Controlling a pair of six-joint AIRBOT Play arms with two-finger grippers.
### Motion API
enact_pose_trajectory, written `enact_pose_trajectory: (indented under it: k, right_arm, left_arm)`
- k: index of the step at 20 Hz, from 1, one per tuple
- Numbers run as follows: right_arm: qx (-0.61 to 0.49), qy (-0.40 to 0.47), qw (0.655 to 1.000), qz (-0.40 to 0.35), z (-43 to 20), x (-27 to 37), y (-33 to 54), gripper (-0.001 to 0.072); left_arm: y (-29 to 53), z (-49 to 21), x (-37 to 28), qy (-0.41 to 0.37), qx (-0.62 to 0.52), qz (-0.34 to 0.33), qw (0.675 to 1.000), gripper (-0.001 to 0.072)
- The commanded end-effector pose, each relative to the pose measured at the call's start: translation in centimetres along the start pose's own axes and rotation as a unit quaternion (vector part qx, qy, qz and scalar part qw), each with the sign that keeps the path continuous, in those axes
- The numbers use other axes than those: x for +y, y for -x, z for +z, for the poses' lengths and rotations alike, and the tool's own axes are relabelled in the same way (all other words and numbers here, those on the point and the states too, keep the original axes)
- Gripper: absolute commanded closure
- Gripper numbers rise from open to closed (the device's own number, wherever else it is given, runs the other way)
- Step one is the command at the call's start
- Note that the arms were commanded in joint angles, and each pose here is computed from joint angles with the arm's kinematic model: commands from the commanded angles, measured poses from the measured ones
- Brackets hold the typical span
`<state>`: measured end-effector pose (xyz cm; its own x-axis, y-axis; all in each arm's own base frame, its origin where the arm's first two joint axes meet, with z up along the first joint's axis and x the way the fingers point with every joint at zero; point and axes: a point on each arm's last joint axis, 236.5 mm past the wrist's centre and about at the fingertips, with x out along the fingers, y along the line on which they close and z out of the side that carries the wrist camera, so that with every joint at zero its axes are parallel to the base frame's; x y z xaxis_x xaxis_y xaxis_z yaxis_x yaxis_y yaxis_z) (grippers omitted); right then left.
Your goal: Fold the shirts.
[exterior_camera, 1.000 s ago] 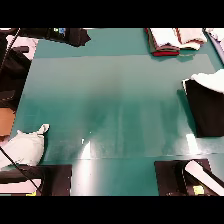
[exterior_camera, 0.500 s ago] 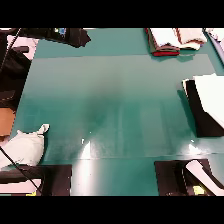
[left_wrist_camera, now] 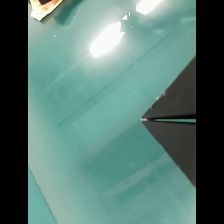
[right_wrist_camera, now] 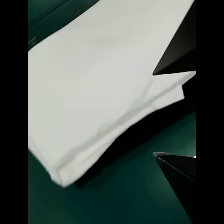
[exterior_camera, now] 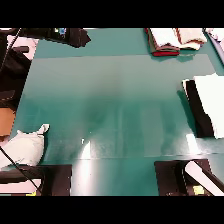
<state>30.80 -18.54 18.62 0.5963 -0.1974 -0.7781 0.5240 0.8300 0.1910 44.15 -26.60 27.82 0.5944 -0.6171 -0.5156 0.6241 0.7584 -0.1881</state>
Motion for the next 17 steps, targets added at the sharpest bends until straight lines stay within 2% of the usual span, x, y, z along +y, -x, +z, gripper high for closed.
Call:
enact_pose_trajectory:
  k: [1, 8, 9, 11, 12, 17]
  right_arm:
    - [-0.038, 0.078, 0.994, 0.071, 1.8, 8.4, 2.5, 0.0144]
    - [-0.030, 0.236, 0.947, 0.217, -3.9, 23.5, 5.4, 0.0158]
    - [-0.032, 0.251, 0.939, 0.232, -4.6, 25.0, 5.9, 0.0203]
    - [-0.031, 0.284, 0.922, 0.261, -6.4, 27.4, 7.0, 0.0609]
    - [-0.032, 0.299, 0.914, 0.271, -7.1, 28.2, 7.4, 0.0694]
    - [-0.031, 0.318, 0.902, 0.291, -8.4, 29.9, 8.3, 0.0694]
  left_arm:
    - [0.0, 0.4, 0.0, 0.000, -0.009, 0.001, 1.000, 0.0685]
    - [0.1, 0.9, 0.1, 0.000, -0.019, 0.003, 1.000, 0.0685]
    - [0.1, 0.9, 0.1, 0.000, -0.019, 0.003, 1.000, 0.0685]
    - [0.1, 0.9, 0.1, 0.000, -0.019, 0.003, 1.000, 0.0685]
    - [0.1, 0.9, 0.1, 0.000, -0.019, 0.003, 1.000, 0.0685]
    - [0.1, 0.9, 0.1, 0.000, -0.019, 0.003, 1.000, 0.0685]
